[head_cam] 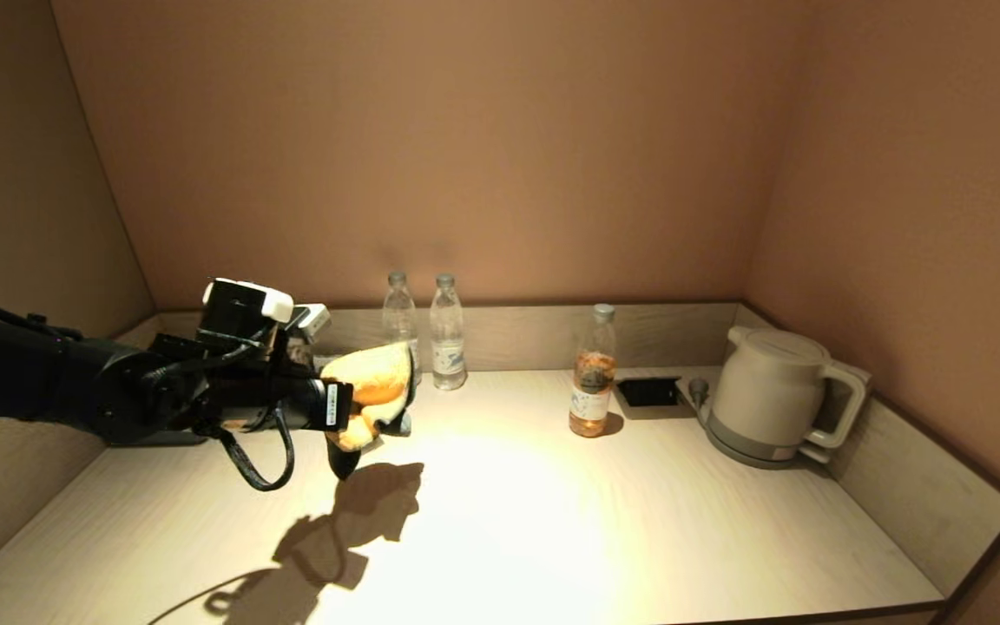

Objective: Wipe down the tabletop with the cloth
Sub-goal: Sweep the stains on the table

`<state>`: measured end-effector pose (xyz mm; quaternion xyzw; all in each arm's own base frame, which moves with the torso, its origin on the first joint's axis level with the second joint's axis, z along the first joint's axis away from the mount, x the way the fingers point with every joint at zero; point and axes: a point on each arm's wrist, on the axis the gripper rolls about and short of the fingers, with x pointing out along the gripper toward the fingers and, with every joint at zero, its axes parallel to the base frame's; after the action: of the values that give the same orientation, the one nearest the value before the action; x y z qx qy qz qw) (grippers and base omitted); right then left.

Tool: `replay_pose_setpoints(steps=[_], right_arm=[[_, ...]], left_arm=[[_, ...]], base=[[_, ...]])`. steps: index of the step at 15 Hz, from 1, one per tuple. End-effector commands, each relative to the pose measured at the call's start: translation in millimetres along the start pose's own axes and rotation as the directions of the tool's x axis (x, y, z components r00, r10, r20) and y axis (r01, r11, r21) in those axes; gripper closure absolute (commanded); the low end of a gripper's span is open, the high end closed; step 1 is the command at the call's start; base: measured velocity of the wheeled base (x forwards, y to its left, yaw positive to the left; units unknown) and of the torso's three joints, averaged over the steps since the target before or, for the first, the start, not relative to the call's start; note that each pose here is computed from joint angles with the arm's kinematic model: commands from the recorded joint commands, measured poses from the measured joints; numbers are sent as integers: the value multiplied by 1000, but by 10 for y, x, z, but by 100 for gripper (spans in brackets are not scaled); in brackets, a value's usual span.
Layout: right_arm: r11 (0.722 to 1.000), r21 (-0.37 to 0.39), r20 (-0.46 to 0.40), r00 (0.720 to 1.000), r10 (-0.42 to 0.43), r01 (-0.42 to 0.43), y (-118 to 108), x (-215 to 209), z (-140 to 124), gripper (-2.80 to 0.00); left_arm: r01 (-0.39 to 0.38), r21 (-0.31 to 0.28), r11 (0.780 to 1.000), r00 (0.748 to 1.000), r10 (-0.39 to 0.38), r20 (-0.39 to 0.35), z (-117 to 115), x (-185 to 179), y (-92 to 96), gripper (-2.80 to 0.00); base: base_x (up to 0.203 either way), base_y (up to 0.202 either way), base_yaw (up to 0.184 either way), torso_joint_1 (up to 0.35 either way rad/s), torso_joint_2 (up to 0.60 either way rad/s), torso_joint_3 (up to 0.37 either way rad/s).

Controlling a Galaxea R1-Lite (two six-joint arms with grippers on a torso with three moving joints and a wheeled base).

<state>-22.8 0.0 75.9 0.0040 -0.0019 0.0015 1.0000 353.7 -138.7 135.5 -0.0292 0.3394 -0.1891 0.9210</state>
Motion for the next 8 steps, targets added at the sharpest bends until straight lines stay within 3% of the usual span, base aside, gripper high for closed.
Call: replay_pose_setpoints(steps=[1,4,8], right_arm=[[1000,0,1,1000,0,0,0,0,1,0],[1000,0,1,1000,0,0,0,0,1,0],[1000,0,1,1000,0,0,0,0,1,0]], left_arm=[[-1,11,1000,995,2,-95,-238,455,36,0],[4,25,1000,995,-2,-97,-257,550,28,0],[38,61,997,990,-30,-134,-375,832,-152,0]], base=[[0,0,0,0,0,0],[0,0,0,0,0,0],[0,0,0,0,0,0]])
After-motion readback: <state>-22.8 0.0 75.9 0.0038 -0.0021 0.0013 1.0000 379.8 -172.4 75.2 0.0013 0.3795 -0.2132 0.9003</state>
